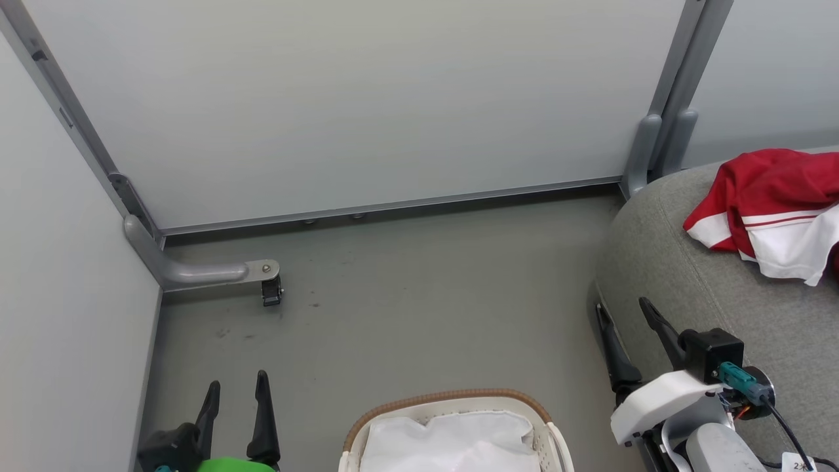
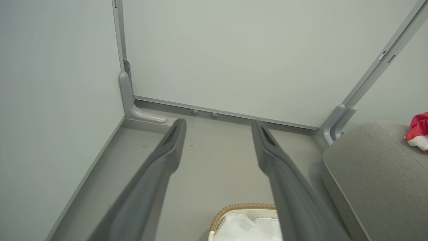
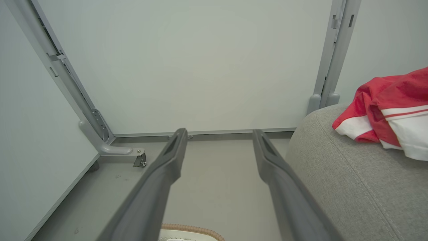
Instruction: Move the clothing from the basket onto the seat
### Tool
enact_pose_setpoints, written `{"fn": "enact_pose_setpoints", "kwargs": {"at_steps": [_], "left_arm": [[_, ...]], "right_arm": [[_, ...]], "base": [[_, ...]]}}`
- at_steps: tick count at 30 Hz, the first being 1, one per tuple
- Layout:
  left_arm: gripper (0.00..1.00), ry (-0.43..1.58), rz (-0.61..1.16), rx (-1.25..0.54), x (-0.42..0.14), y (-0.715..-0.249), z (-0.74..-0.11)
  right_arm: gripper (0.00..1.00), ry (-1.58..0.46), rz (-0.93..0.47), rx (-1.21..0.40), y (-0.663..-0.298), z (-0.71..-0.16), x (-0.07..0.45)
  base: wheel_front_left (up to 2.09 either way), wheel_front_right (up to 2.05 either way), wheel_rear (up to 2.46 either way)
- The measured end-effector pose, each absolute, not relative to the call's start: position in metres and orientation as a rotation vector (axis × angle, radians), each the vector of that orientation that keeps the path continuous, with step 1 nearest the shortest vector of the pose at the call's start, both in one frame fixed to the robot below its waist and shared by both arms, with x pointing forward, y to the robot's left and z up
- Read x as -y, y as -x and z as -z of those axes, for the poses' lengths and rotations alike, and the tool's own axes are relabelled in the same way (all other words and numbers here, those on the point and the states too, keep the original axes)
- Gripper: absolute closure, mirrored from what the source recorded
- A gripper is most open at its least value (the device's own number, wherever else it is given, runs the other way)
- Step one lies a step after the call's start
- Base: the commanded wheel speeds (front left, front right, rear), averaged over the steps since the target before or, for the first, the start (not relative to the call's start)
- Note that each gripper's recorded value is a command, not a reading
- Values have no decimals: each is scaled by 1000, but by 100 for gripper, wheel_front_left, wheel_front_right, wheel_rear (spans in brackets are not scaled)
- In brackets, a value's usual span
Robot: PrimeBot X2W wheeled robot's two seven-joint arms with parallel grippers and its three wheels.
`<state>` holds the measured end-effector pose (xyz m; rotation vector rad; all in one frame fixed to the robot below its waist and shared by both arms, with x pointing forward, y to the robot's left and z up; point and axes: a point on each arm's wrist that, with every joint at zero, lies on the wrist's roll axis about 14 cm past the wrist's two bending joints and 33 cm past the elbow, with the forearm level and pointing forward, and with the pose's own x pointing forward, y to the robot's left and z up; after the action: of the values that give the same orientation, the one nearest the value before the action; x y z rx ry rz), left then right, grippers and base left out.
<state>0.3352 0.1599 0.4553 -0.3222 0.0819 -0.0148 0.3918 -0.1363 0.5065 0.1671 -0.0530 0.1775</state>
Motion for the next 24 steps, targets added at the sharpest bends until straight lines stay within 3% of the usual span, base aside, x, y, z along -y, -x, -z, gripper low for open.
{"fn": "enact_pose_setpoints", "kwargs": {"at_steps": [2, 3, 9, 24], "left_arm": [[0, 323, 19, -78, -160, -336, -457], [100, 323, 18, -82, -160, -335, -455], [100, 347, 1, -135, -161, -330, -441], [100, 584, -73, -166, -175, -334, -438]], "right_arm": [[0, -167, -177, 53, -392, -506, 136], [100, -168, -176, 47, -391, -505, 136], [100, -204, -155, -39, -381, -478, 139], [100, -473, -72, -53, -385, -483, 155]], "base": [[0, 0, 0], [0, 0, 0], [0, 0, 0], [0, 0, 0]]}}
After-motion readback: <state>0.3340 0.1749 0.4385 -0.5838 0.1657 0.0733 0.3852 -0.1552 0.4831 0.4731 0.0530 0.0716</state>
